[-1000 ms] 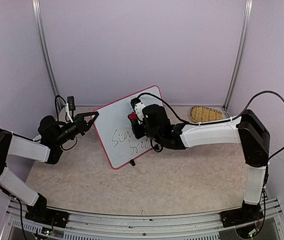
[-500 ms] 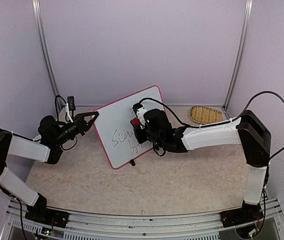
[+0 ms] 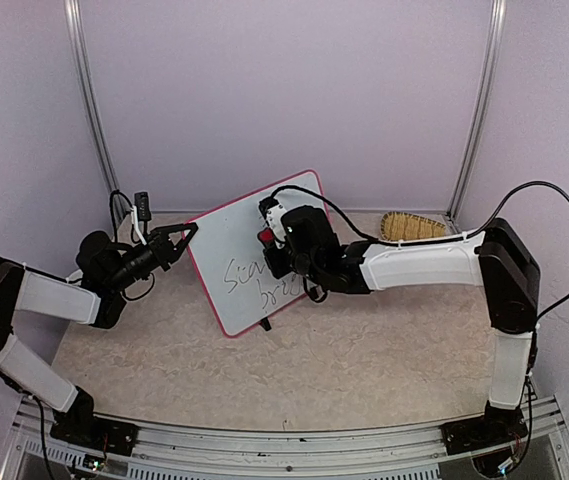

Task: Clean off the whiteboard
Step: Erase the whiteboard at the center of the board.

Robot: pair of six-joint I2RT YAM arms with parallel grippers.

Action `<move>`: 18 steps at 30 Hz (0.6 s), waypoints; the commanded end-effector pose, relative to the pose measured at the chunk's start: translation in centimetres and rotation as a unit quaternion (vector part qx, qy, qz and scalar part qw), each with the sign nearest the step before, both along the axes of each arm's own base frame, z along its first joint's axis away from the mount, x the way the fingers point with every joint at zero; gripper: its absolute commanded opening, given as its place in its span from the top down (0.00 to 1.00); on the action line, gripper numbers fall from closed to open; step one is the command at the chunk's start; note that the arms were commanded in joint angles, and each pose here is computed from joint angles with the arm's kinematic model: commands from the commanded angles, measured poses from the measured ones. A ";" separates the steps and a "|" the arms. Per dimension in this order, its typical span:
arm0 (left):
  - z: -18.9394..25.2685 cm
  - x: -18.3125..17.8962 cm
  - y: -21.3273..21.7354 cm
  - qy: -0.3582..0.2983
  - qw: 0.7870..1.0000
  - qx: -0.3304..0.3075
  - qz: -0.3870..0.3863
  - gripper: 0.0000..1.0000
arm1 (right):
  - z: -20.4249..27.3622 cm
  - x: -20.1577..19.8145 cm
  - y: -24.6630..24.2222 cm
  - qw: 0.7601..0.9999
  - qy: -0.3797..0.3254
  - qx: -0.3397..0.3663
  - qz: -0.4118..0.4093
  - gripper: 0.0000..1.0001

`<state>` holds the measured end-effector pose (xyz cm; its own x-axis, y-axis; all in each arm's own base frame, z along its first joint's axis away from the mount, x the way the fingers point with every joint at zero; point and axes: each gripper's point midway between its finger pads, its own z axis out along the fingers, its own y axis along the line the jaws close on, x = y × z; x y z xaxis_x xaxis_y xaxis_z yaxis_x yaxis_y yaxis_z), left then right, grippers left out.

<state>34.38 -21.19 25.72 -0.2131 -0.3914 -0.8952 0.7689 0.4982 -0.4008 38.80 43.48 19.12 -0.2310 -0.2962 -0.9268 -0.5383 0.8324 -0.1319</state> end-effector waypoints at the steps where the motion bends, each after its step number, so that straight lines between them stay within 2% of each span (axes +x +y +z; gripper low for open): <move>1: -0.4 -1.8 -1.9 -0.023 0.997 0.028 -0.063 1.00 | 1.9 1.7 0.5 1.000 -0.023 0.014 -0.004 0.81; 18: -0.4 -1.8 -2.0 -0.021 0.997 0.029 -0.064 1.00 | 6.6 3.7 1.1 0.997 -0.064 0.036 -0.006 0.80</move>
